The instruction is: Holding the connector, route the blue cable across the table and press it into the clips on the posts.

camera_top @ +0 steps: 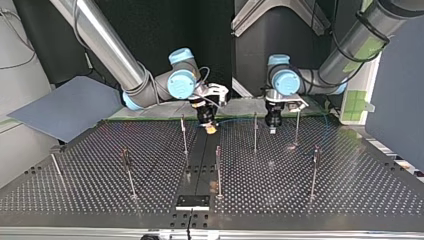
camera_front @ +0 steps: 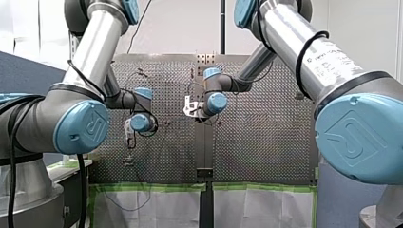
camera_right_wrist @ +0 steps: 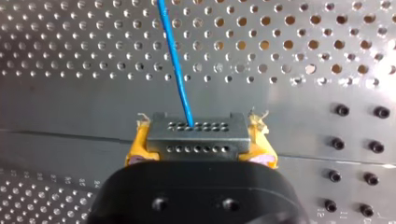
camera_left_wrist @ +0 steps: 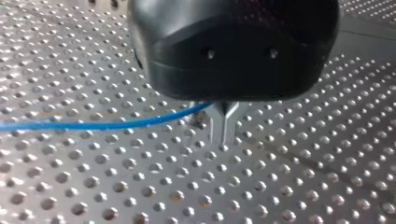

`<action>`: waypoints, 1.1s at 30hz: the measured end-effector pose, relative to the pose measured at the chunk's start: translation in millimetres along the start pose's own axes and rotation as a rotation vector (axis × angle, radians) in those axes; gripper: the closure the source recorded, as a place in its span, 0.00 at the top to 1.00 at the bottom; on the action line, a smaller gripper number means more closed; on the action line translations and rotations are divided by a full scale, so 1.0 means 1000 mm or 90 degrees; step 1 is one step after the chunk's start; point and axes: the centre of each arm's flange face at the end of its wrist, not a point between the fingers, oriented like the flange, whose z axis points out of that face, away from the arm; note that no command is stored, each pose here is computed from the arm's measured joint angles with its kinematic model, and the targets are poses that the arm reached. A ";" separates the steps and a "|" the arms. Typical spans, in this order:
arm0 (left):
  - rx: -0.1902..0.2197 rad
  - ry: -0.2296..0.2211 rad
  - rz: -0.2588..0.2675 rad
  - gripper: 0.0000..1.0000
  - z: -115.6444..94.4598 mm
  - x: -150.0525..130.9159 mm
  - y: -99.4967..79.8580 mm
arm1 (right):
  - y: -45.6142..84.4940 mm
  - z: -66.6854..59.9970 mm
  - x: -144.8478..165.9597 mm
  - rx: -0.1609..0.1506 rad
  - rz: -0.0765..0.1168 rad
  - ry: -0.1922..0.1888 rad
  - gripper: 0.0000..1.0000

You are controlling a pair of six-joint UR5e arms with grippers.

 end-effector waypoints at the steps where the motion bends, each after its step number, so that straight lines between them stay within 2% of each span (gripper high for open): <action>1: -0.001 0.002 0.000 0.00 0.003 0.003 0.000 | 0.001 0.000 0.000 -0.002 0.000 0.000 0.00; 6: -0.014 0.006 0.000 0.00 0.011 0.006 0.005 | 0.009 0.002 0.001 -0.010 0.001 0.001 0.00; 11: -0.031 0.009 -0.005 0.00 0.015 0.004 0.011 | 0.011 0.003 0.004 -0.012 -0.001 0.004 0.00; 12: -0.036 0.011 -0.007 0.12 0.015 0.004 0.012 | 0.011 0.003 0.004 -0.012 -0.002 0.004 0.00; 13: -0.041 0.014 -0.008 0.12 0.014 0.005 0.014 | 0.011 0.003 0.004 -0.011 -0.002 0.005 0.00; 15: -0.048 0.022 -0.009 0.28 0.013 0.006 0.016 | 0.011 0.004 0.005 -0.012 -0.004 0.006 0.00; 18: -0.051 0.038 -0.009 0.31 0.010 0.008 0.016 | 0.011 0.004 0.005 -0.012 -0.006 0.006 0.00; 22: -0.039 0.068 -0.007 0.33 0.003 0.013 0.015 | 0.011 0.004 0.005 -0.012 -0.008 0.005 0.00; 24: -0.031 0.079 -0.007 0.60 -0.003 0.013 0.013 | 0.010 0.003 0.005 -0.011 -0.009 0.005 0.00; 25: -0.026 0.082 -0.007 0.60 -0.007 0.012 0.012 | 0.009 0.003 0.005 -0.010 -0.009 0.005 0.00; 26: -0.024 0.083 -0.008 0.84 -0.010 0.011 0.012 | 0.006 0.003 0.005 -0.008 -0.010 0.005 0.00; 27: -0.022 0.084 -0.009 1.00 -0.013 0.010 0.011 | 0.005 0.002 0.004 -0.007 -0.010 0.004 0.00; 33: -0.031 0.089 -0.016 1.00 -0.035 0.008 0.009 | -0.003 0.000 0.003 -0.003 -0.011 0.004 0.00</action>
